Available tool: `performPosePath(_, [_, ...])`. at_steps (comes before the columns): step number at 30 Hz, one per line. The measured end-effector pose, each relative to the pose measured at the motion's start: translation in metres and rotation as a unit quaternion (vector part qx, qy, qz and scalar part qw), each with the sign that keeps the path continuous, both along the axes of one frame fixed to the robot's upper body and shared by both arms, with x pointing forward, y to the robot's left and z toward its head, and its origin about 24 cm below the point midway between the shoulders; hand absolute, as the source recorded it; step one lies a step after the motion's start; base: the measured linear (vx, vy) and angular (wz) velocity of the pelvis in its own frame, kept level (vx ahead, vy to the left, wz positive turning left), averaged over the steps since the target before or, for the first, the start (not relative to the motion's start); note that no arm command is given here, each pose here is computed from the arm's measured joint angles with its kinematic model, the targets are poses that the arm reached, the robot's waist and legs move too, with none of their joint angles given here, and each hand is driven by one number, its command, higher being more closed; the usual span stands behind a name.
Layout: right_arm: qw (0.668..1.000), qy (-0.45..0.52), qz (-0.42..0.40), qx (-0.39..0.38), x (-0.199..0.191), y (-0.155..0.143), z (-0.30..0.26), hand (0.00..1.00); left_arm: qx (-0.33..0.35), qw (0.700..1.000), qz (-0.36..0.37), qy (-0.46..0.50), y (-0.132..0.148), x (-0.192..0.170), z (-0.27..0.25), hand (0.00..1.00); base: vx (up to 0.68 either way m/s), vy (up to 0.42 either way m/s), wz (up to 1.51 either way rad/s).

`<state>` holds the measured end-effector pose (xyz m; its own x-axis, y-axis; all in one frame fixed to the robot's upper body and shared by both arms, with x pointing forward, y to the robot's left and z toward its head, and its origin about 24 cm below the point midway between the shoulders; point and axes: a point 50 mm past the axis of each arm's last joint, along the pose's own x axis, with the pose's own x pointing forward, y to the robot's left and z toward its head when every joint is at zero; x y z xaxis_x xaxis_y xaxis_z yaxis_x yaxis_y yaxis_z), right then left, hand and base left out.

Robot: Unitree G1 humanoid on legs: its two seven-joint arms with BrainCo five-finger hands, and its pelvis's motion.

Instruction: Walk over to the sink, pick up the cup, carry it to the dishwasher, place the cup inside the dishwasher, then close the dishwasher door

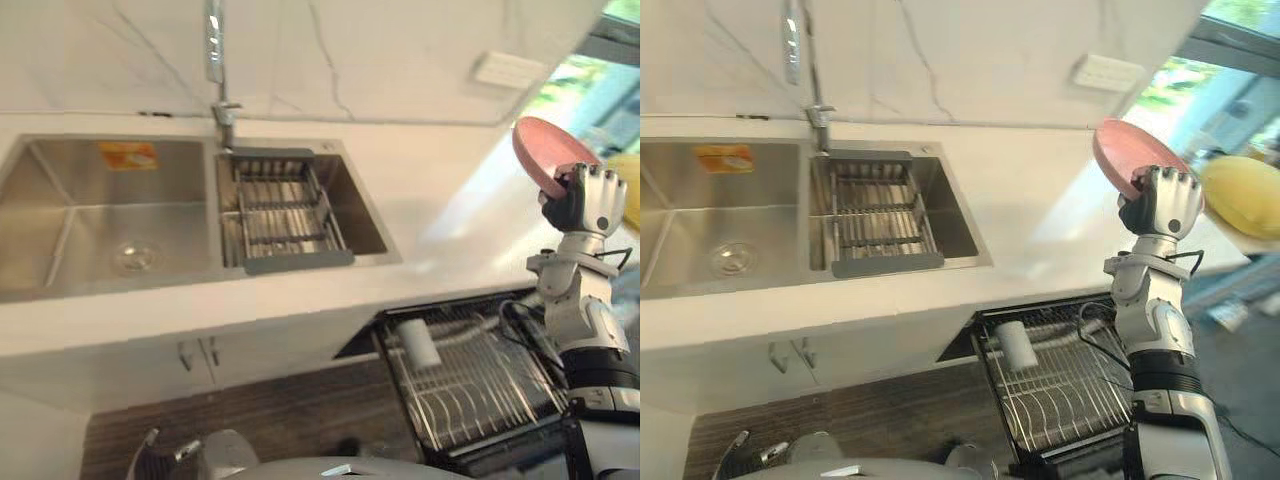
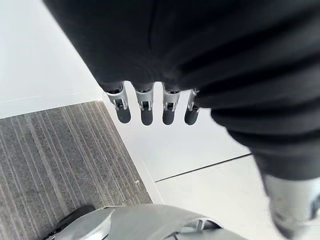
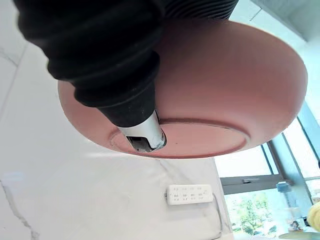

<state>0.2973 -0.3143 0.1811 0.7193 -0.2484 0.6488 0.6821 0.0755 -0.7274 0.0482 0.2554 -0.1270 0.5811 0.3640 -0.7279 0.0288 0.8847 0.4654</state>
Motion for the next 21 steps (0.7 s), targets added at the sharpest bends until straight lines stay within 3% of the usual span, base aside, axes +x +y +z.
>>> performPosePath(7, [1.000,0.007,0.017,-0.010,0.009,0.008,-0.002,1.00,-0.019,0.999,0.036,-0.029,-0.013,0.029,-0.006,0.00,-0.07,0.032,-0.87])
performPosePath(15, [0.997,0.072,-0.004,0.002,-0.011,-0.009,-0.033,1.00,-0.031,0.999,0.045,0.000,-0.026,0.012,-0.017,0.00,-0.10,-0.063,-0.07])
performPosePath(21, [0.997,0.079,0.004,0.007,-0.013,-0.009,-0.038,1.00,-0.028,0.999,0.033,0.002,-0.026,0.007,-0.018,0.00,-0.12,0.094,-0.12])
